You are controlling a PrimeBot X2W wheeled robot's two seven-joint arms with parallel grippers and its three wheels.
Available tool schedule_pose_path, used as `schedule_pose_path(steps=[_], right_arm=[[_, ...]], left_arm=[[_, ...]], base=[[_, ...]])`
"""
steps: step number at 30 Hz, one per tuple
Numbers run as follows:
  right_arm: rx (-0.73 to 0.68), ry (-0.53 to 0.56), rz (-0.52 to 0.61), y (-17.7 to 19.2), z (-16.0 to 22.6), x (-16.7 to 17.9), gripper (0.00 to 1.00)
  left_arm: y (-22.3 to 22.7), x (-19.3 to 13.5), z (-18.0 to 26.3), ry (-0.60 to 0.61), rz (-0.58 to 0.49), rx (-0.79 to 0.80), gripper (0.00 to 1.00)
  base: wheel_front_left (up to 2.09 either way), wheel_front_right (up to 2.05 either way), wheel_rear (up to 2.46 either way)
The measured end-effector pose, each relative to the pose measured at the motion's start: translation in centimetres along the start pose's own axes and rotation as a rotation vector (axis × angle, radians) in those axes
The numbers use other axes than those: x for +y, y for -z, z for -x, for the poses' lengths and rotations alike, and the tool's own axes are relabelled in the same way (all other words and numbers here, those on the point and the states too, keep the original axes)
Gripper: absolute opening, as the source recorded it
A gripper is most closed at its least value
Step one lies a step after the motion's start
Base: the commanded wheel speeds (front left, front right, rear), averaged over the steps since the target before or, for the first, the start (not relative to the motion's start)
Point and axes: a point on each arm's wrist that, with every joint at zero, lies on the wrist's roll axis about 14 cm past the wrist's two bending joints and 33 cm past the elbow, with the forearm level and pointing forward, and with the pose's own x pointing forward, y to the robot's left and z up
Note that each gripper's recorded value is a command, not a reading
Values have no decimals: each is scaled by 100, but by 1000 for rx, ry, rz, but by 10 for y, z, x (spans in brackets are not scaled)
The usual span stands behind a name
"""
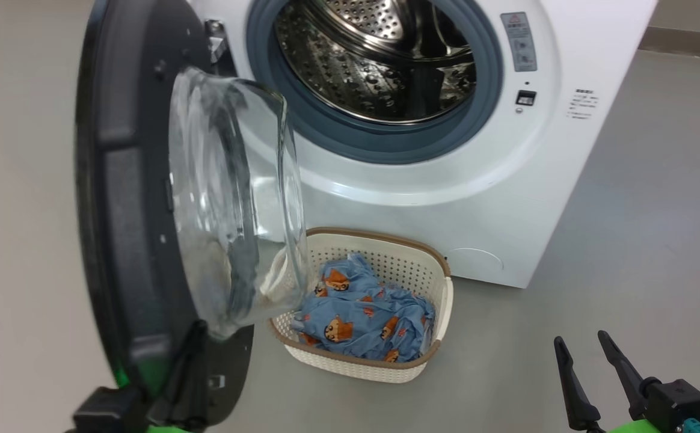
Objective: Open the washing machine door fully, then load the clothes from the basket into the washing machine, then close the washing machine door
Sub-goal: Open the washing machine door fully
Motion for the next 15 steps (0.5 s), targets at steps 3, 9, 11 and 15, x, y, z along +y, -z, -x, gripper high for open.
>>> schedule_pose_path(steps=[3,9,11,15], right_arm=[[5,-24,-1,2,-4,8,100],[11,-64,-1,4,-10,20,100],[13,-76,2,4,-10,23,100],[15,-83,8,5,-9,23,100]], left_arm=[[-4,27,0,-85,-14,-25,0],[-1,66,1,-190,-26,-35,0],[0,80,-1,-221,-39,-43,0],[0,105,-11,-276,-50,-64,0]], base=[[0,0,0],[0,0,0],[0,0,0],[0,0,0]])
